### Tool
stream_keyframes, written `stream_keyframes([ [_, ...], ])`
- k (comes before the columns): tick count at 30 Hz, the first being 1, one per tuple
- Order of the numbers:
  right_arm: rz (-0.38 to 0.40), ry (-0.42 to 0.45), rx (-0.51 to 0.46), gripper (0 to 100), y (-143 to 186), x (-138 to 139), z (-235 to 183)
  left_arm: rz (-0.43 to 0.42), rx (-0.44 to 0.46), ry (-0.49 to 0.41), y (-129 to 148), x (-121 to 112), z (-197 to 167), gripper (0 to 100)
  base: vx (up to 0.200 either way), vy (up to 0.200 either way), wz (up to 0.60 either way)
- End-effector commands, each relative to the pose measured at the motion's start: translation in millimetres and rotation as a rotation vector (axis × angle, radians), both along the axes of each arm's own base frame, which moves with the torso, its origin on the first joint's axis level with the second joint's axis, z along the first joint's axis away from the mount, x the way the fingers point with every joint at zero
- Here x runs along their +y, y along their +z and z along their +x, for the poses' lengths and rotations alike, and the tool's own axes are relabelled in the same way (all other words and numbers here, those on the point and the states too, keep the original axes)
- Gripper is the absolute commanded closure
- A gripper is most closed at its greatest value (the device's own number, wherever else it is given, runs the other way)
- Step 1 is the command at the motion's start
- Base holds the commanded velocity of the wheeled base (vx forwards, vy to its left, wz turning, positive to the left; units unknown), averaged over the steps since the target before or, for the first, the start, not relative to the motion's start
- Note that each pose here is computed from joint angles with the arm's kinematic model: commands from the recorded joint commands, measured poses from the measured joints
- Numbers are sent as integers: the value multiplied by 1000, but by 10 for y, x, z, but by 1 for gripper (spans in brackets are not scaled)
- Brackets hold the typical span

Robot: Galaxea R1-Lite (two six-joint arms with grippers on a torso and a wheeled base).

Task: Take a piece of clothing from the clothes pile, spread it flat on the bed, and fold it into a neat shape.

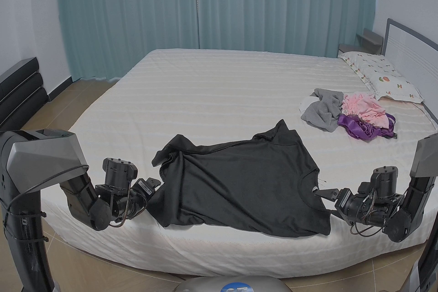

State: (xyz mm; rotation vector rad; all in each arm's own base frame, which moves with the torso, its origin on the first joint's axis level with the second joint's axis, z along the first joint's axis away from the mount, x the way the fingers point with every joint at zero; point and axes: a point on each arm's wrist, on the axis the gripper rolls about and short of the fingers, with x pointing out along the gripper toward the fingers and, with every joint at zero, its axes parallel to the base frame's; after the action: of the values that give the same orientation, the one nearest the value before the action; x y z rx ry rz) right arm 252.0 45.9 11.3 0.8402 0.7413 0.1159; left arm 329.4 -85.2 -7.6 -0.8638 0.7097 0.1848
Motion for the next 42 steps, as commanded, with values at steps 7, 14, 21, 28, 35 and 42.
stream_keyframes([
  [7,-1,11,-2,0,-19,32,6,64,18,-35,-132,-37,49,0,0,0,0],
  [14,-5,12,8,0,-74,34,-1,83,23,-30,-162,-40,37,100,0,0,0],
  [21,-8,13,15,0,-126,37,-5,97,72,-23,-183,25,-122,100,0,0,0],
  [28,-7,16,18,0,-134,37,-8,152,47,28,50,98,-343,100,0,0,0],
  [35,-21,10,34,0,-207,32,16,280,99,-45,195,186,-619,100,0,0,0],
  [42,-49,23,27,0,-264,22,32,392,139,-48,210,273,-687,100,0,0,0],
])
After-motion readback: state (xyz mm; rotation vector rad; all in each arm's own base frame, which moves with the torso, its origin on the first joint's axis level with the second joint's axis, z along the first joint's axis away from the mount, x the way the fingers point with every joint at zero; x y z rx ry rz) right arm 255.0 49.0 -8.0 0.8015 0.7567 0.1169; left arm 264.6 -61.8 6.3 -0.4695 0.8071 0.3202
